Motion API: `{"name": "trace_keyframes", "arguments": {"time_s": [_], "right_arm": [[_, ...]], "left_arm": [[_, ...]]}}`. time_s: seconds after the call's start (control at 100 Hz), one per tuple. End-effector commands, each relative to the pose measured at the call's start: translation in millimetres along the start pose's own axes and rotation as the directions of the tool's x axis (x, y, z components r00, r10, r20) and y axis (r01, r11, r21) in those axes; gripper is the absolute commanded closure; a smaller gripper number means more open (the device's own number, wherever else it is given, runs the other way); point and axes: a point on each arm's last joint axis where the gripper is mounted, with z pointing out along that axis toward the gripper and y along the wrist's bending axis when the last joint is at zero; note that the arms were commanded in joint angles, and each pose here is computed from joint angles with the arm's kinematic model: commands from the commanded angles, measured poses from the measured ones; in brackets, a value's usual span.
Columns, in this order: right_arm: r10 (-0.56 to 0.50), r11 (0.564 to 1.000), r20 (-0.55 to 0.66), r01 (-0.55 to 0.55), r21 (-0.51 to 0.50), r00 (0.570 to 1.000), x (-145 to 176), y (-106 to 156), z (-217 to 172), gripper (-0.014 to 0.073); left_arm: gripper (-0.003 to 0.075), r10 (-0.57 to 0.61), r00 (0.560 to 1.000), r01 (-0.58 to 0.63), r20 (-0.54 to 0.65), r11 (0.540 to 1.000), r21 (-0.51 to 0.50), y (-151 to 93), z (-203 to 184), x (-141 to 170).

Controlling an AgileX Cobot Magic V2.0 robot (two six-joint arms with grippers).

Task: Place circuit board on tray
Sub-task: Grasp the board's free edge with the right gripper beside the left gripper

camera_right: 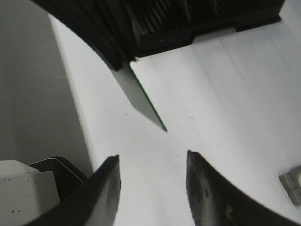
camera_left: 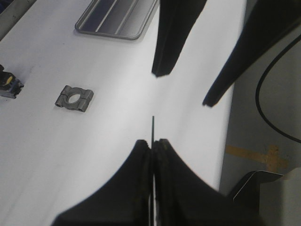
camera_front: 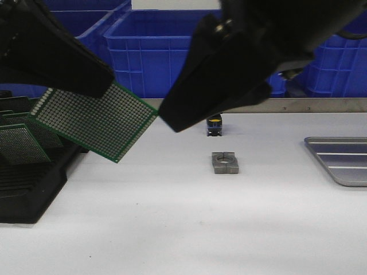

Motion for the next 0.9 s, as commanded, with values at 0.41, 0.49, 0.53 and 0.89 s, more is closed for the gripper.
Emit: {"name": "trace_keyframes", "arguments": {"time_s": [0.41, 0.49, 0.53, 0.89], "right_arm": [[-0.043, 0.999, 0.066, 0.044, -0.01, 0.997, -46, -9, 30, 0.0356], [-0.033, 0.999, 0.07, 0.034, -0.013, 0.997, -46, -8, 30, 0.0529], [-0.025, 1.0, 0.072, 0.026, -0.016, 0.997, -46, -8, 30, 0.0603], [-0.003, 1.0, 0.069, 0.005, -0.025, 0.998, -46, -9, 30, 0.0716]], "left_arm": [[0.074, -0.016, 0.998, 0.017, 0.066, 1.0, -0.017, 1, -5, -14], [0.074, -0.016, 0.998, 0.017, 0.066, 1.0, -0.017, 1, -5, -14], [0.074, -0.016, 0.998, 0.017, 0.066, 1.0, -0.017, 1, -5, -14], [0.0314, -0.013, 0.997, 0.018, 0.07, 0.997, -0.069, 5, -6, -14]]}}
